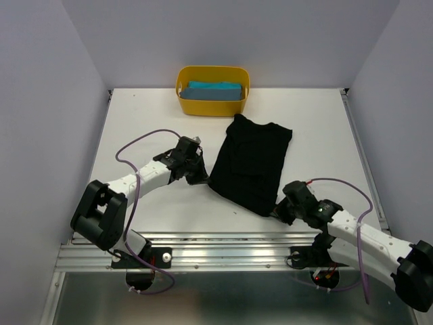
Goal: Roll the t-shirts
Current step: Roll the T-shirt to the center of the board.
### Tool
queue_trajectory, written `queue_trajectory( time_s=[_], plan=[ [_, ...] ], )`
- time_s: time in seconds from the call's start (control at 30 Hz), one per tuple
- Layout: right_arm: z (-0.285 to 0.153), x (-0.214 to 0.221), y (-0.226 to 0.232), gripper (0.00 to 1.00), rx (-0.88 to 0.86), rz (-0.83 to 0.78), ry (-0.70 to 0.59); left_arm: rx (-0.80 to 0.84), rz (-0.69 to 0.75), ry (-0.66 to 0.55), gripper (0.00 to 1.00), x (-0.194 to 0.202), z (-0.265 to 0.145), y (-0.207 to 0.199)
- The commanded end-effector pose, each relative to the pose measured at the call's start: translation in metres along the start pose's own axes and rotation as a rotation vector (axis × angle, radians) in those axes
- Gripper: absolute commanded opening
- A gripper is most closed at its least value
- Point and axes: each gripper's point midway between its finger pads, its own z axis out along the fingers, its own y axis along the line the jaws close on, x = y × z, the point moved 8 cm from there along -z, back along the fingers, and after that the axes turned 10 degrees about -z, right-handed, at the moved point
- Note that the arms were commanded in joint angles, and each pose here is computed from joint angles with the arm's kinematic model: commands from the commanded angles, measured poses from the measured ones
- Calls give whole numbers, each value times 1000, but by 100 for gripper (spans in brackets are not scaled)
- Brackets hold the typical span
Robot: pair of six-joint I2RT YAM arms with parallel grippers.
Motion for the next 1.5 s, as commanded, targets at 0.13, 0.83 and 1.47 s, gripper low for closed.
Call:
queue_trajectory(
  time_s=[0.13,0.83,1.47],
  plan=[
    [-8,-12,16,1,-18,-15,-64,39,-2,-106,0,-20,-16,-20],
    [-17,-30,32,2,25,-61,-127,89,1,-154,0,-46,-10,-51],
    [-15,-33,36,1,40,-135,-47,91,-32,-126,0,-47,-2,-41]
  ],
)
